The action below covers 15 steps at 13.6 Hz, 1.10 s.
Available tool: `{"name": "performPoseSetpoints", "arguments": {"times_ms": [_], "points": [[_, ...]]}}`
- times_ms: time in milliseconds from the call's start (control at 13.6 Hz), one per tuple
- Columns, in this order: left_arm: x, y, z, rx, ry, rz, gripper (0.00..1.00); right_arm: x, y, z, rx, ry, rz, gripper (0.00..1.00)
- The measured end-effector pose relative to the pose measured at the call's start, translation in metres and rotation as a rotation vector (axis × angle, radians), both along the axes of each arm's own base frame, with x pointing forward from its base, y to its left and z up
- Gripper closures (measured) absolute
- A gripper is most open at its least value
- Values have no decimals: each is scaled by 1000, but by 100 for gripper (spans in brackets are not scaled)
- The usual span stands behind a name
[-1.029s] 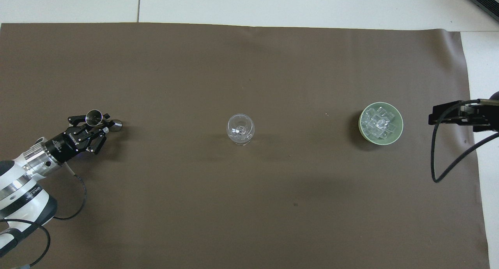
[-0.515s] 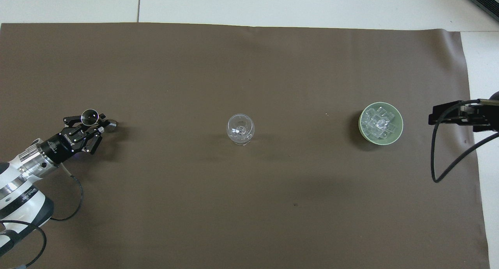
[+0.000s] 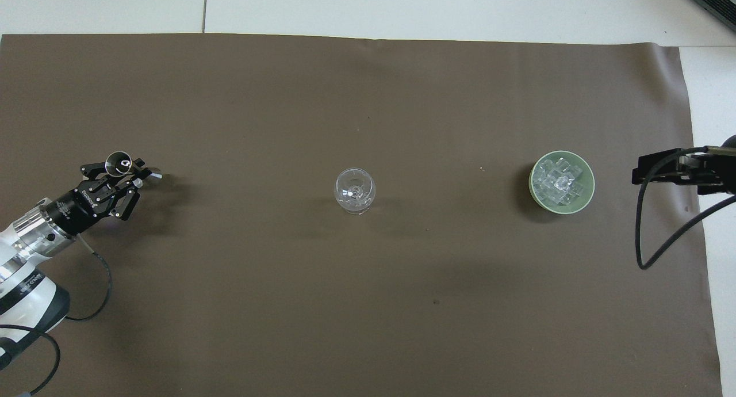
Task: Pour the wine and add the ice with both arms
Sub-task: 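Lift the silver cup with the left gripper away from the robot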
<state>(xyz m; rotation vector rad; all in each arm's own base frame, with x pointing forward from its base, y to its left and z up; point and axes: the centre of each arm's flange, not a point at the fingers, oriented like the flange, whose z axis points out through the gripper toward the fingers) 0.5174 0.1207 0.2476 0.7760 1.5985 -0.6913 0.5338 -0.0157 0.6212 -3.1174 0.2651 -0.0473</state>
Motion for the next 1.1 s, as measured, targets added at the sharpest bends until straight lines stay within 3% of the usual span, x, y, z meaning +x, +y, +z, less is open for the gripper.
{"name": "performPoseSetpoints", "arguments": {"times_ms": [515,809,1103], "points": [[32,-14,55,-53,0,-27,78,0,0,0,0,0,0,0],[56,-64,92,-44,1,-92,78,0,0,0,0,0,0,0],[83,-133,143,-6,45,-107,78,0,0,0,0,0,0,0]]}}
